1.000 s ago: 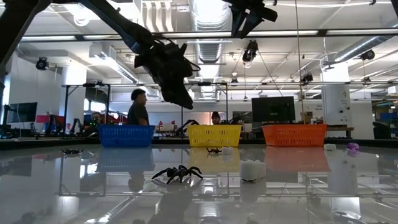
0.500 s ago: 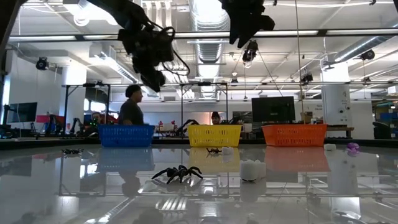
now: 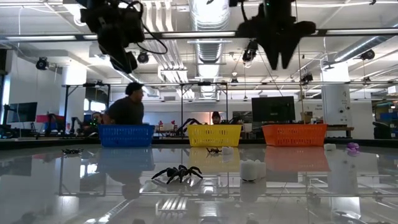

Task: Sort Halloween decoration
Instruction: Put the purple witch hat toy into the orange basket

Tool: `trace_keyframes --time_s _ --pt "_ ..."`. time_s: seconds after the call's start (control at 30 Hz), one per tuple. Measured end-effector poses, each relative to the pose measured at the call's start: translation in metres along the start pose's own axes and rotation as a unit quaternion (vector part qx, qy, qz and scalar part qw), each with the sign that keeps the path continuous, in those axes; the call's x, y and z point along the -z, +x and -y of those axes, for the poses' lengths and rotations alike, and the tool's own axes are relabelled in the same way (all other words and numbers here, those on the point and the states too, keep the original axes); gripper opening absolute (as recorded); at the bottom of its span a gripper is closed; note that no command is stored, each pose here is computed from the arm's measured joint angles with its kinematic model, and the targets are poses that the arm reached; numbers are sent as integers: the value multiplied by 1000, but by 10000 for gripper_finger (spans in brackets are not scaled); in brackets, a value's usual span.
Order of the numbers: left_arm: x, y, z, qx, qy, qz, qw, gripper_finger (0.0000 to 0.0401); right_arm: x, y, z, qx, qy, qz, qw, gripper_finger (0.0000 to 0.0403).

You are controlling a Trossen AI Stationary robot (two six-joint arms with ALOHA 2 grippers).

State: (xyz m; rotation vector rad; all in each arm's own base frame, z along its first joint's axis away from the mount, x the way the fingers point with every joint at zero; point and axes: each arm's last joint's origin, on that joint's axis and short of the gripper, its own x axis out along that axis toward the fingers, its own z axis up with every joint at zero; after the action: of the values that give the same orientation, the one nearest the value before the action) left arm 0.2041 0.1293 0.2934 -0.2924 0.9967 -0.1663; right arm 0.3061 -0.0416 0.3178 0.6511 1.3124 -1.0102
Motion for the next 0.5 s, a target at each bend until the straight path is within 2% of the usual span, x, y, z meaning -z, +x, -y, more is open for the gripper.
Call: trace_keyframes --time_s 0.13,0.3,0.5 --pt "11 -9 11 -12 5 25 1000 111 14 12 6 30 28 -18 999 150" --pt "19 -15 19 -22 1 48 999 111 32 19 27 45 90 -23 995 150" --pt "22 -19 24 -25 -4 57 998 111 53 32 55 27 159 -11 987 150"
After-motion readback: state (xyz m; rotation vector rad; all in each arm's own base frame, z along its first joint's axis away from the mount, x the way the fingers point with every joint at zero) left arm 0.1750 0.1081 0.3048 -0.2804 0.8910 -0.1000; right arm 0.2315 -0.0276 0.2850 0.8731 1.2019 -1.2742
